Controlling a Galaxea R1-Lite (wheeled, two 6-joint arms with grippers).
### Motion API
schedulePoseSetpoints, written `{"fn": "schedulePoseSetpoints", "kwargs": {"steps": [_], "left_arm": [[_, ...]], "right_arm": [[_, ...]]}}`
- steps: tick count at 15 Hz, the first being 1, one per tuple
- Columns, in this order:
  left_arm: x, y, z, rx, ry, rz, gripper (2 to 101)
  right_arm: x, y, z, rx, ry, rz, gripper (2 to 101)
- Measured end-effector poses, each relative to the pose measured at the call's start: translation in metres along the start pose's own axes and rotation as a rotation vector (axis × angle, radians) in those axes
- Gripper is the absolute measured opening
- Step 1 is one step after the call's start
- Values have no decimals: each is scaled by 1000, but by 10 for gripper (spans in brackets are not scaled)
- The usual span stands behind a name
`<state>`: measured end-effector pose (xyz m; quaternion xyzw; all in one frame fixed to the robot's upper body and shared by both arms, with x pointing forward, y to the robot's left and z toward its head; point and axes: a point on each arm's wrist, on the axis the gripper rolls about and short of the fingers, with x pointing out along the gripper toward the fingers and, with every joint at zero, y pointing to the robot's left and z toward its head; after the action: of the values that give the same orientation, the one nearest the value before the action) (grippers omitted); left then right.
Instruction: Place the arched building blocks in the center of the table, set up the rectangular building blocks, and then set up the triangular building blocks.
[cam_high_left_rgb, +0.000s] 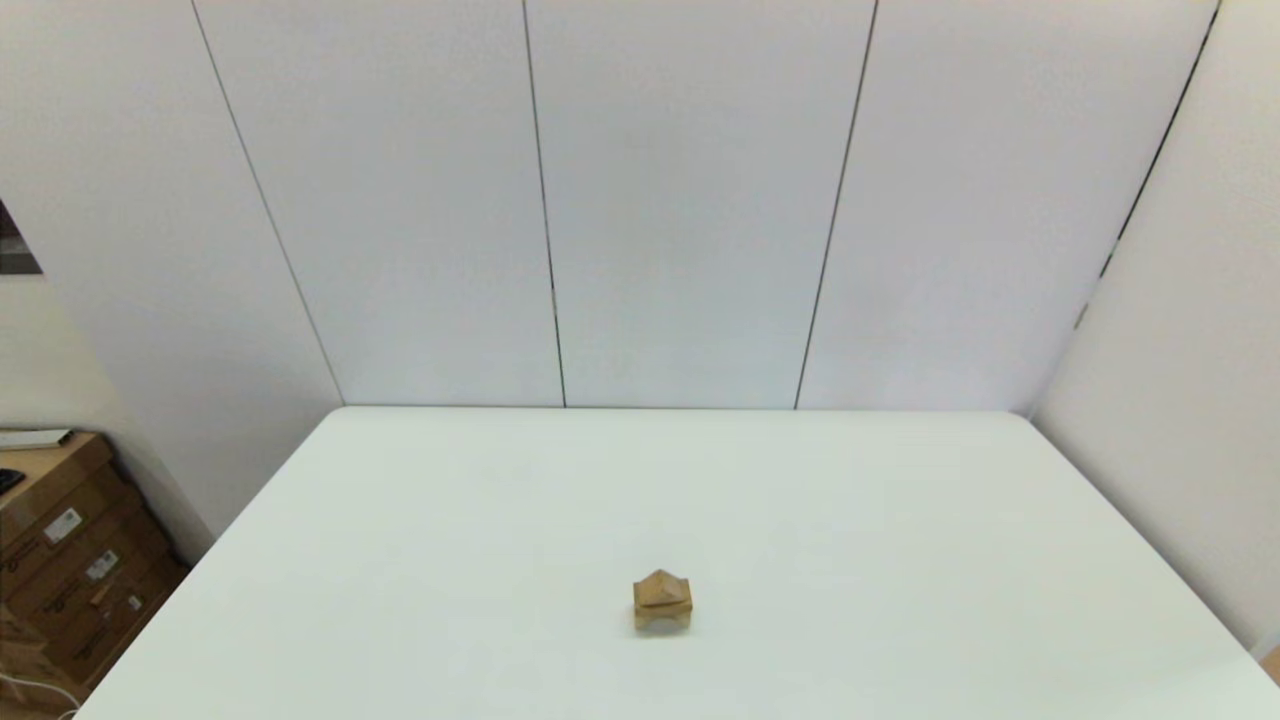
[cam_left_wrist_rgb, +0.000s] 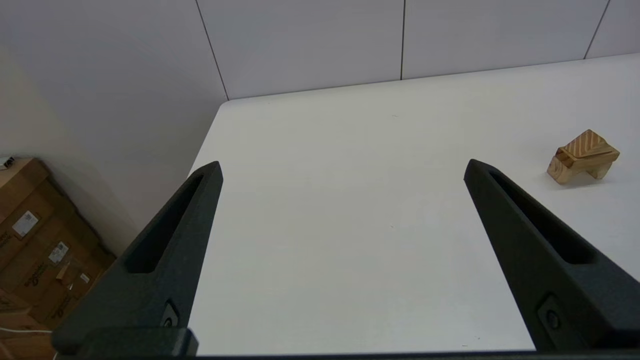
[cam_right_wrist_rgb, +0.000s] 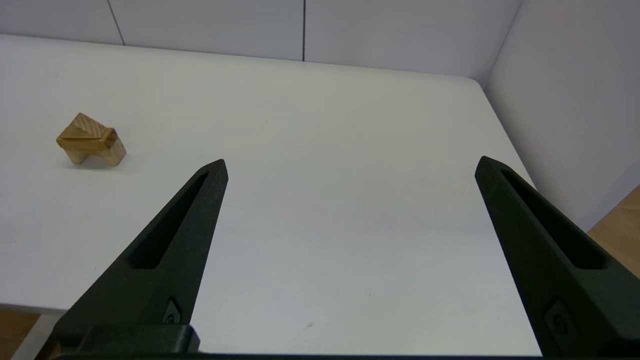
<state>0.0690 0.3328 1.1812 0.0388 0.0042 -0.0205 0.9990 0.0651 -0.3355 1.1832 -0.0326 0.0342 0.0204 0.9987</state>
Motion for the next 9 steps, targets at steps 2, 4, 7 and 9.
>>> {"fn": "schedulePoseSetpoints", "kwargs": {"steps": [2,4,7,9], "left_arm": [[0,0,0,0,0,0,978],[0,0,0,0,0,0,978],[0,0,0,0,1,-1,978],[0,0,0,0,0,0,978]], "right_arm": [[0,0,0,-1,0,1,980],[0,0,0,-6,0,2,980],[0,0,0,0,1,1,980],[0,0,0,0,1,1,980]]}}
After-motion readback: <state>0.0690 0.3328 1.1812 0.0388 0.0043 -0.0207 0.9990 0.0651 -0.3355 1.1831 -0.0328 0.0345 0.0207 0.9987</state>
